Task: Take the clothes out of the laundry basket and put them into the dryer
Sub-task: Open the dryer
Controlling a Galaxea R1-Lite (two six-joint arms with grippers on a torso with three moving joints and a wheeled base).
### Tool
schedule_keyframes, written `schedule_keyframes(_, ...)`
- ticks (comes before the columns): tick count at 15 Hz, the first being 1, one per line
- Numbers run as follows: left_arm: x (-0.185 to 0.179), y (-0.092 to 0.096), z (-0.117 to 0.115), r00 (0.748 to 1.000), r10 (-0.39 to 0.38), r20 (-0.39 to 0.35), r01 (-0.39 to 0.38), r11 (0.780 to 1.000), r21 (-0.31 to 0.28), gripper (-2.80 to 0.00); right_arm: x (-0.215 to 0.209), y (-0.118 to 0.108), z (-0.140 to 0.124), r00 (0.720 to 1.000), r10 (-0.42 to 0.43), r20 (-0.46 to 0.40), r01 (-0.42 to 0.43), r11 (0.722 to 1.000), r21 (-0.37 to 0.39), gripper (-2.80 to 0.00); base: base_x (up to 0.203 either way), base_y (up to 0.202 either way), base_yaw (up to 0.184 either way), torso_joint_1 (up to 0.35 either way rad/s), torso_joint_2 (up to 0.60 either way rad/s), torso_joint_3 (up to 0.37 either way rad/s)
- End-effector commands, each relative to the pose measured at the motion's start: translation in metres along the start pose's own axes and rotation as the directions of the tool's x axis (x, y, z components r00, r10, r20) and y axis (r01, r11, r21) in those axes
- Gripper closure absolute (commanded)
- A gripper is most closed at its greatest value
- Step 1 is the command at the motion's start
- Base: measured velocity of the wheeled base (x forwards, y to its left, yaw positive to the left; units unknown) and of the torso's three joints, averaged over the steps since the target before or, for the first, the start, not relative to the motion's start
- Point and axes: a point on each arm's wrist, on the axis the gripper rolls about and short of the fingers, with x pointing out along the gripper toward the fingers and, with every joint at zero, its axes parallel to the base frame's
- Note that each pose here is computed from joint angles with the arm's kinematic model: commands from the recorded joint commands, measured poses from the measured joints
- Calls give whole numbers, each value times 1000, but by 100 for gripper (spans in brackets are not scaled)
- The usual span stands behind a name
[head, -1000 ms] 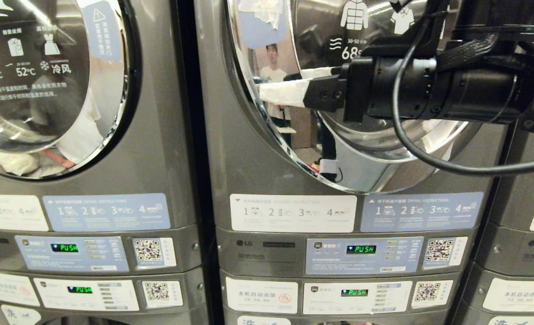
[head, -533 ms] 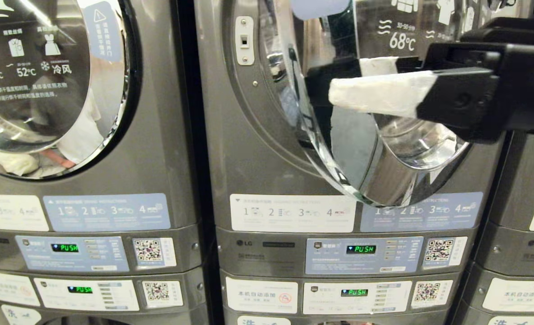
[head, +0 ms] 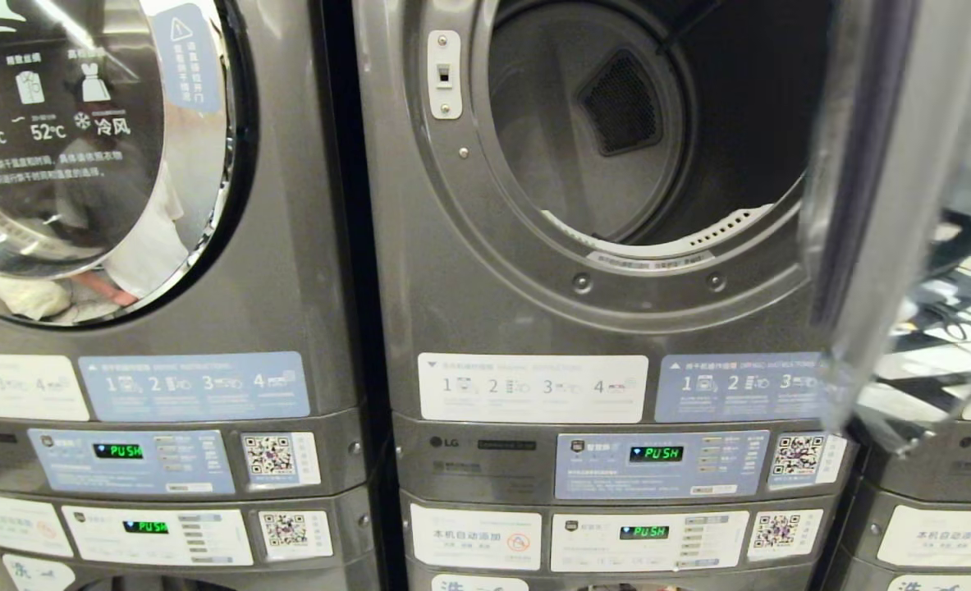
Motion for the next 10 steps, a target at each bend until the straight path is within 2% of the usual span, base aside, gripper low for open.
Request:
schedule_keyframes(1,0,0,0,1000,0,0,0,1000,-1,0,-41,34,5,996,-32,81,36,999,-40,-280,0,0,0,0,0,0)
schedule_keyframes(2,0,0,0,1000,0,0,0,1000,-1,0,-51,39,4,985,-134,109,138,990,-25,-280,0,0,0,0,0,0)
schedule_keyframes(4,0,0,0,1000,0,0,0,1000,-1,0,-60,43,7,942,-298,156,303,953,-10,-280,0,0,0,0,0,0)
schedule_keyframes(8,0,0,0,1000,0,0,0,1000,-1,0,-79,57,13,900,-368,234,386,922,-35,-280,0,0,0,0,0,0)
schedule_keyframes(10,0,0,0,1000,0,0,0,1000,-1,0,-89,65,11,892,-385,236,404,914,-36,-280,0,0,0,0,0,0)
